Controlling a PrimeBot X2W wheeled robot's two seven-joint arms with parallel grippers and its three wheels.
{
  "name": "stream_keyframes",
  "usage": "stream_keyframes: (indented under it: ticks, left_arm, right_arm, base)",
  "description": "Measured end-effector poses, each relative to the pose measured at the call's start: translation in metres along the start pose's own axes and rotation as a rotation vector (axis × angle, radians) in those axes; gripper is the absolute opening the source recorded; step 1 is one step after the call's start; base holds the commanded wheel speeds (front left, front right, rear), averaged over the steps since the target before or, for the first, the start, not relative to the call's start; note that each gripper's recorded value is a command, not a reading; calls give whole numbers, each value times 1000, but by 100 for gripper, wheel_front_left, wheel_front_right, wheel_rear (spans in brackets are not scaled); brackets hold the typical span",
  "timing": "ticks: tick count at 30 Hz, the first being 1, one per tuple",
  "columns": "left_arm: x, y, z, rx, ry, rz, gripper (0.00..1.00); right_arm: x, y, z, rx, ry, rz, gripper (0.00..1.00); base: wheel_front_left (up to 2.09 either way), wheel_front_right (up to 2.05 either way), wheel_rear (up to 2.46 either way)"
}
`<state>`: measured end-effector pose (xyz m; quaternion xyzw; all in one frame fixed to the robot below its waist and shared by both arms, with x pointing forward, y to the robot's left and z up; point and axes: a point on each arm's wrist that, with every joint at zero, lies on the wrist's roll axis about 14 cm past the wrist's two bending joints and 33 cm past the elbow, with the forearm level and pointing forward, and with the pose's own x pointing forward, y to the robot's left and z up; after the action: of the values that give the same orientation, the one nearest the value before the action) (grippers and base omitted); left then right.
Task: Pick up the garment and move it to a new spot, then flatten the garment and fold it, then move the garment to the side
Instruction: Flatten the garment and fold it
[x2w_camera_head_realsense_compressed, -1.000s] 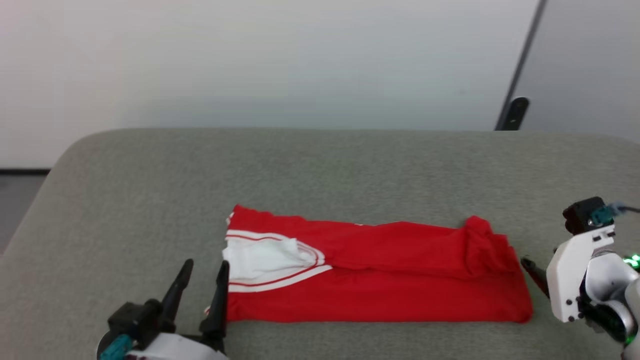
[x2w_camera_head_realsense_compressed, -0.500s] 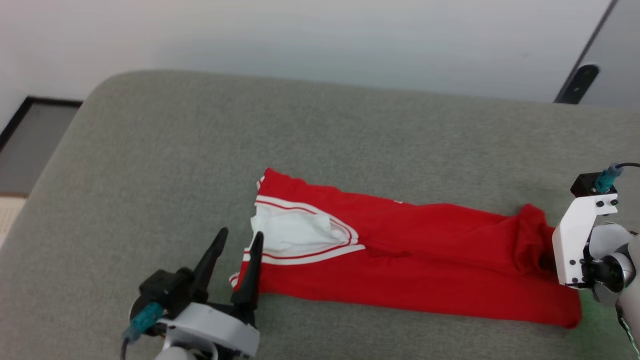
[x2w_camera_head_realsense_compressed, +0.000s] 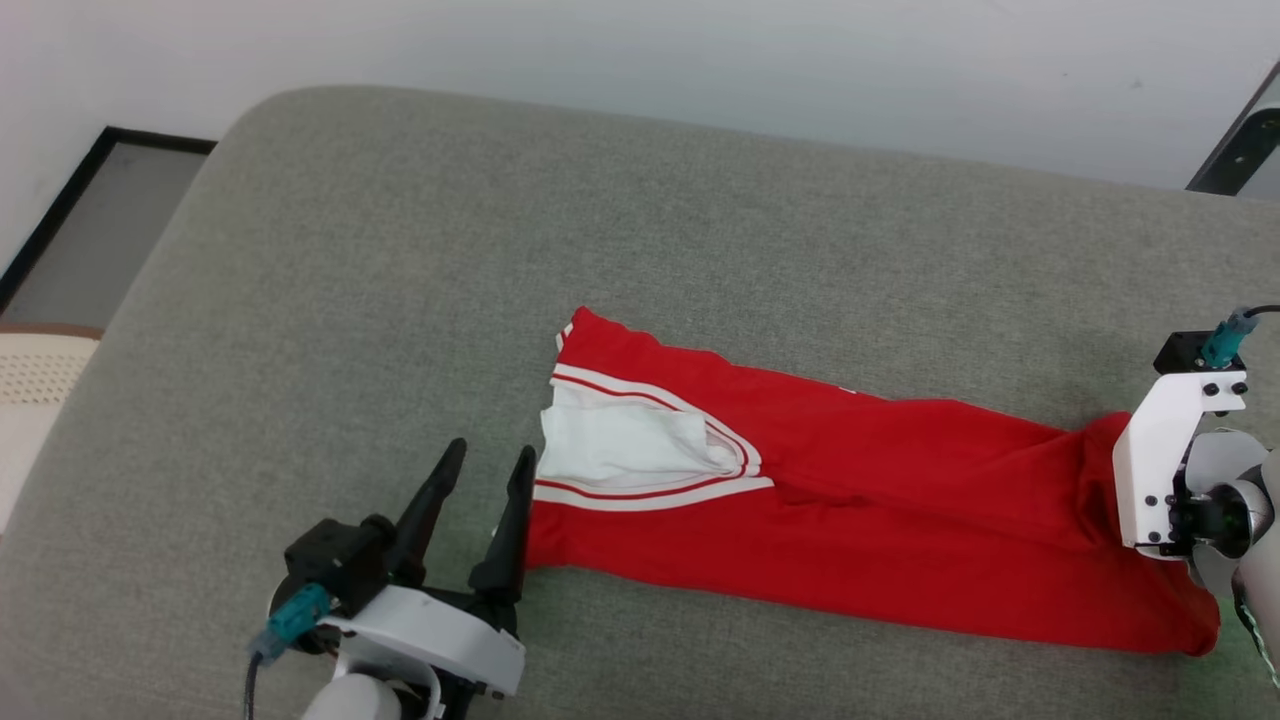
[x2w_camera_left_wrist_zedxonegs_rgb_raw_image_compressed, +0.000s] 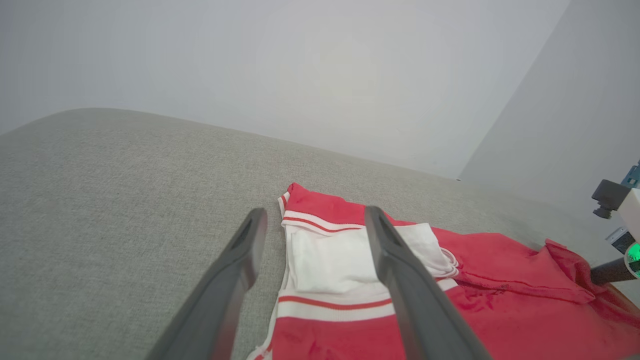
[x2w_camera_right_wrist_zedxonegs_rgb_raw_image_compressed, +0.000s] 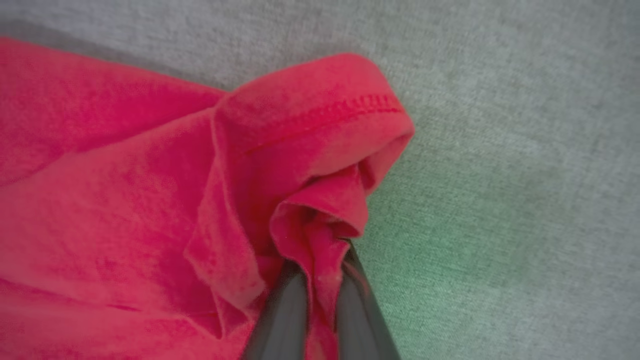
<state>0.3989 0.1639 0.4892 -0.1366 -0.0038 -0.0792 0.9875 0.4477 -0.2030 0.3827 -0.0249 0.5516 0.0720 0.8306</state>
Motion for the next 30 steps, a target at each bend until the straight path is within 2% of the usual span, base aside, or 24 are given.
stream_keyframes:
  ticks: [6, 12, 17, 20, 30]
  left_arm:
    - [1, -2, 2, 6, -3, -15, 100]
    - [4, -6, 4, 8, -6, -35, 100]
    - [4, -10, 2, 6, 2, -48, 100]
    - [3, -12, 2, 5, 2, -53, 100]
    - [-14, -23, 2, -20, 4, -71, 100]
  right_arm:
    - [-8, -13, 2, 14, -47, -22, 0]
    - [-26, -63, -1, 54, -91, -128, 0]
    - [-42, -86, -2, 91, -114, -169, 0]
    - [-48, -75, 3, 127, -147, -123, 0]
    - [-86, 10, 34, 178, -304, 157, 0]
  base:
    - [0, 0, 0]
    - [0, 0, 0]
    - [0, 0, 0]
    - [0, 0, 0]
    - [0, 0, 0]
